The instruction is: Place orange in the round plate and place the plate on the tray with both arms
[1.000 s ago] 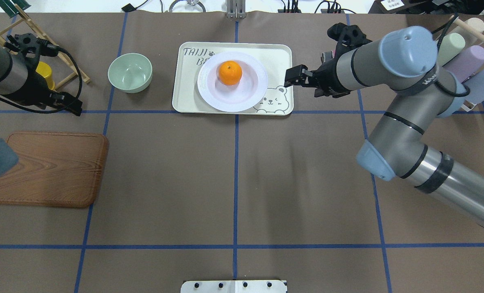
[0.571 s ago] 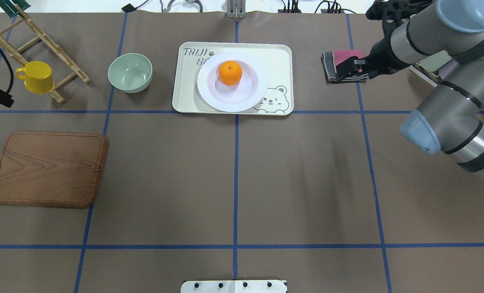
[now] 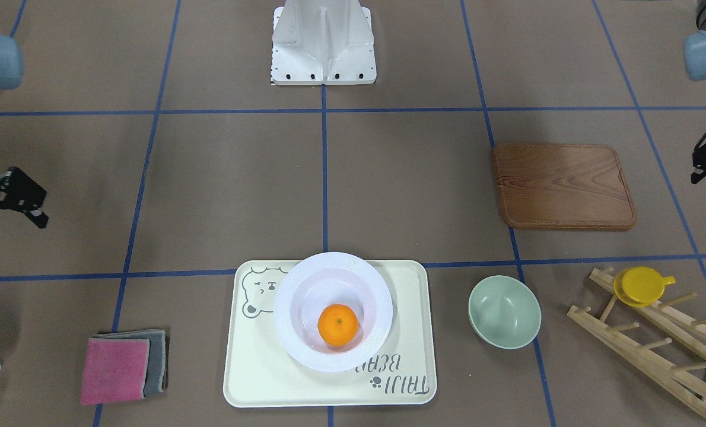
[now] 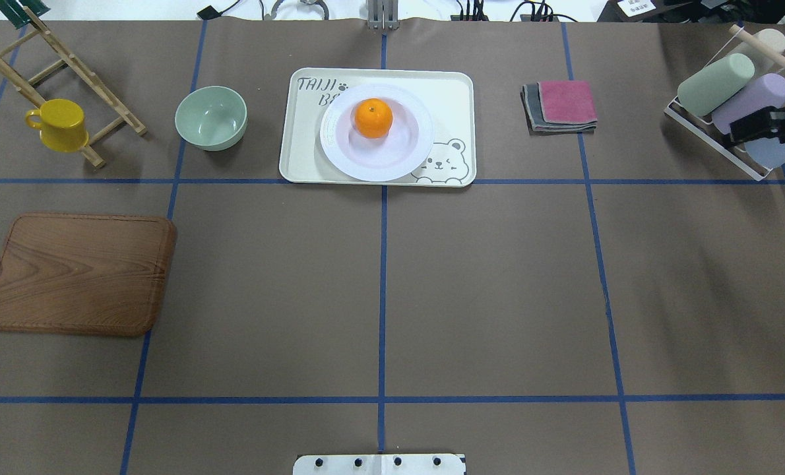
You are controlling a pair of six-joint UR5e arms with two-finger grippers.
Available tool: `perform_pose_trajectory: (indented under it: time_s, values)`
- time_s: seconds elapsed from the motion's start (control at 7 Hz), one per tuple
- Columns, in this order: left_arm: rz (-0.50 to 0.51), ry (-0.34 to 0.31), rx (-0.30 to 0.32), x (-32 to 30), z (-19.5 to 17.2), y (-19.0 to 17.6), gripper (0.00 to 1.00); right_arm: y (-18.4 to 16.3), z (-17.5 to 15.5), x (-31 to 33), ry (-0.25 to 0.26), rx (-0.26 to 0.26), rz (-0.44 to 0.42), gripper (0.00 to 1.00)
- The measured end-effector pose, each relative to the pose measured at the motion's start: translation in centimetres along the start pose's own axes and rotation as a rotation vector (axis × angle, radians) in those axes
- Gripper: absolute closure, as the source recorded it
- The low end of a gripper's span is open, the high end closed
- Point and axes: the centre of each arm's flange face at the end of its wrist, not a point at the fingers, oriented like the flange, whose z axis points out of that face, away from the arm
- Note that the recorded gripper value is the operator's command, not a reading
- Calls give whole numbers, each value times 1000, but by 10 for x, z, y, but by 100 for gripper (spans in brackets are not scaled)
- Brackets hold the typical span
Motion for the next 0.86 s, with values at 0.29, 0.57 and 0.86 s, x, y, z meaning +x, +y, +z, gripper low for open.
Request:
perform_pose_trajectory:
  time_s: [0.29,0.57,0.86]
  values:
    - [-46,30,-24,-11,3,14,1,28,-17,76,34,-107,-13,0]
    - [-75,73,-32,-15,6,27,1,32,-34,107,59,-211,-18,0]
    - [-84,80,-30,-17,5,29,1,40,-36,120,55,-248,-21,0]
